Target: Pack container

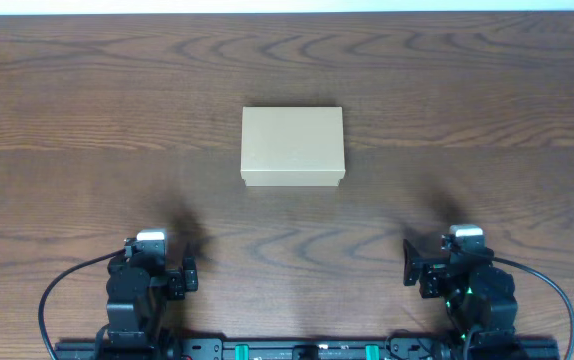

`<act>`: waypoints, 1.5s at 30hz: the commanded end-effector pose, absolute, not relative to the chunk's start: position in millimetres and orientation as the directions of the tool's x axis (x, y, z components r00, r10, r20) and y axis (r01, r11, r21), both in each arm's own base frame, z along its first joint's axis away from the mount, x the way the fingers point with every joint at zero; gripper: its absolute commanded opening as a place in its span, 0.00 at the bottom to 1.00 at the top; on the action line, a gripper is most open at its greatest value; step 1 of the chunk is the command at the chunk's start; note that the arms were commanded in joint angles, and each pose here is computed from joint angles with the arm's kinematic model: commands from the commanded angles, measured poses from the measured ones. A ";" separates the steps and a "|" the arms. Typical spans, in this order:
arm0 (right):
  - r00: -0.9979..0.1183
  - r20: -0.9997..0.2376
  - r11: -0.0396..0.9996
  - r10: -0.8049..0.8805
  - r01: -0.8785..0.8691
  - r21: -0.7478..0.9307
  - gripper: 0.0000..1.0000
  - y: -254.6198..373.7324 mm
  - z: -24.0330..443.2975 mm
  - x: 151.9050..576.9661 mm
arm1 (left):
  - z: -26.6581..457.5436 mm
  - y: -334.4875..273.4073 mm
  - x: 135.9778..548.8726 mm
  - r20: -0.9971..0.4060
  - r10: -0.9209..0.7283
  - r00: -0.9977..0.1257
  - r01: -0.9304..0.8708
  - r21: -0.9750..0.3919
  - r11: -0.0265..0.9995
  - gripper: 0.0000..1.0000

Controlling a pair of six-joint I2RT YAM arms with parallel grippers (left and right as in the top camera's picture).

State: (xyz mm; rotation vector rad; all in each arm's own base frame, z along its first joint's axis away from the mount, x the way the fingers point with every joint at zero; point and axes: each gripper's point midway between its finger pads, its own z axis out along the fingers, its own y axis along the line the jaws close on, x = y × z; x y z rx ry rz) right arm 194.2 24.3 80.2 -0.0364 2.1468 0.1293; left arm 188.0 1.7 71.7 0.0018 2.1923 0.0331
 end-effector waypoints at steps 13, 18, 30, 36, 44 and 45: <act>-0.547 -0.836 0.994 0.041 -0.061 0.088 0.99 22.5 78.6 194.4 | 65.3 3.1 186.1 -0.803 0.007 -0.596 -0.020 0.024 1.000 0.95; -0.547 -0.836 0.994 0.041 -0.061 0.088 0.99 22.5 78.6 194.4 | 65.4 3.1 186.2 -0.803 0.007 -0.596 -0.020 0.024 1.000 0.95; -0.547 -0.836 0.994 0.041 -0.061 0.088 0.99 22.5 78.6 194.4 | 65.4 3.1 186.2 -0.803 0.007 -0.596 -0.020 0.024 1.000 0.95; -0.547 -0.836 0.994 0.041 -0.061 0.088 0.99 22.5 78.6 194.4 | 65.4 3.1 186.2 -0.803 0.007 -0.596 -0.020 0.024 1.000 0.95; -0.547 -0.836 0.994 0.041 -0.061 0.088 0.99 22.5 78.6 194.4 | 65.3 3.1 186.1 -0.803 0.007 -0.596 -0.020 0.024 1.000 0.95; -0.547 -0.836 0.994 0.041 -0.061 0.088 0.99 22.5 78.6 194.4 | 65.3 3.1 186.1 -0.803 0.007 -0.596 -0.020 0.024 1.000 0.95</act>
